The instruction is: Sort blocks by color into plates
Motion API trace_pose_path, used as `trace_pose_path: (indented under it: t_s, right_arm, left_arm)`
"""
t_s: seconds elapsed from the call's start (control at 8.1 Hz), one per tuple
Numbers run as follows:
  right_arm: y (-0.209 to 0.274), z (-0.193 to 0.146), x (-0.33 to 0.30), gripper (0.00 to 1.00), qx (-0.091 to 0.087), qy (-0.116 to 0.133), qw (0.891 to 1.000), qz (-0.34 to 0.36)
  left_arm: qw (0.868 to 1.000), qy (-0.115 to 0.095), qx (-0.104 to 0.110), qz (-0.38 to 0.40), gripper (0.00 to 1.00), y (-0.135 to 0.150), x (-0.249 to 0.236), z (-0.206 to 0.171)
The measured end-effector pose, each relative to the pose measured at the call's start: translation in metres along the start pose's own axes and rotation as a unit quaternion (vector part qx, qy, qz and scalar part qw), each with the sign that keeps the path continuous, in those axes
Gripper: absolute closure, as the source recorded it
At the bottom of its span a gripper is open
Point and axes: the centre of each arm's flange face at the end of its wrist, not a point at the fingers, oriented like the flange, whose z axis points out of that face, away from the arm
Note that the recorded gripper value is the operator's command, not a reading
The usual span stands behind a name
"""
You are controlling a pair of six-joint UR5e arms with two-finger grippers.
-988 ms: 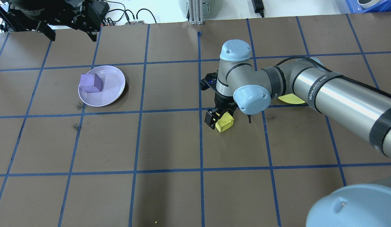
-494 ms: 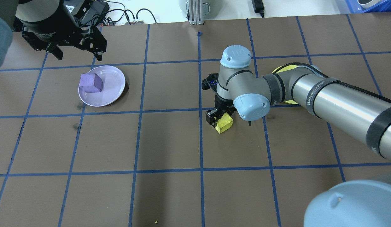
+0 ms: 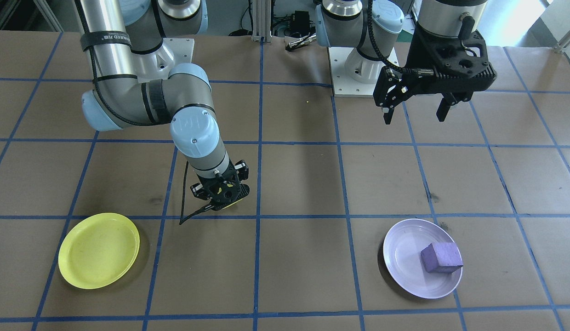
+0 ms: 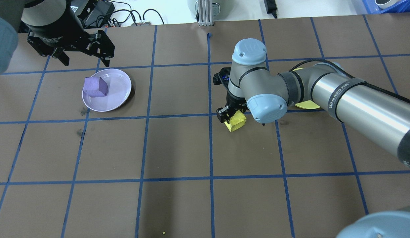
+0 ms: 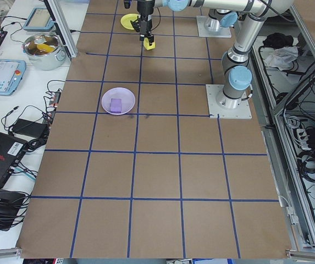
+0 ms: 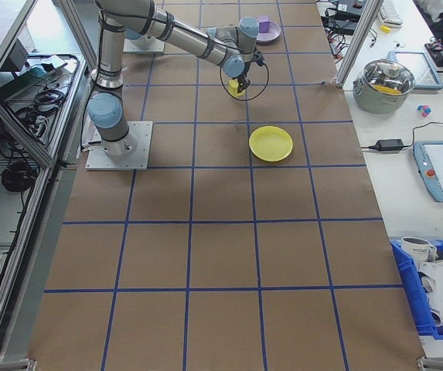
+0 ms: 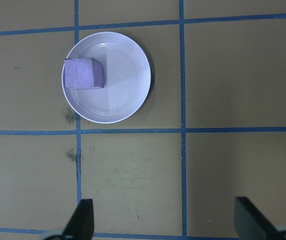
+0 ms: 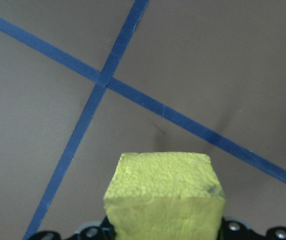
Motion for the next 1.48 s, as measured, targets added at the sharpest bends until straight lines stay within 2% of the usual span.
trace_pose_path:
  t_s: [0.12, 0.37, 0.49, 0.62, 0.99, 1.11, 1.36, 1.48]
  right_arm:
    - [0.001, -0.03, 0.004, 1.0, 0.019, 0.017, 1.0, 0.004]
    - [0.001, -0.089, 0.044, 1.0, 0.065, 0.04, 0.996, 0.044]
    - [0.0, -0.109, 0.082, 1.0, 0.081, 0.046, 0.993, 0.072]
    - [0.004, -0.119, 0.122, 1.0, 0.088, 0.051, 0.99, 0.097]
    - [0.015, -0.112, 0.208, 1.0, 0.094, 0.06, 0.985, 0.131]
    - [0.014, -0.1, 0.228, 1.0, 0.096, 0.077, 0.983, 0.139]
    - [0.012, -0.072, 0.253, 1.0, 0.078, 0.104, 0.981, 0.146]
    - [0.012, -0.063, 0.258, 0.86, 0.07, 0.108, 0.98, 0.15]
  left_arm:
    - [1.0, 0.005, -0.002, -0.001, 0.0, 0.0, 0.001, 0.001]
    - [0.998, 0.056, -0.007, -0.003, 0.0, 0.001, 0.012, 0.006]
    - [0.998, 0.069, -0.006, -0.003, 0.0, 0.002, 0.014, 0.005]
    - [0.997, 0.075, -0.005, -0.003, 0.0, 0.003, 0.015, 0.005]
    - [0.997, 0.08, -0.009, -0.002, 0.0, 0.006, 0.016, 0.011]
    - [0.997, 0.079, -0.01, -0.002, 0.0, 0.008, 0.017, 0.013]
    - [0.997, 0.079, -0.01, -0.001, 0.0, 0.009, 0.017, 0.013]
    - [0.997, 0.079, -0.01, -0.001, 0.0, 0.009, 0.017, 0.013]
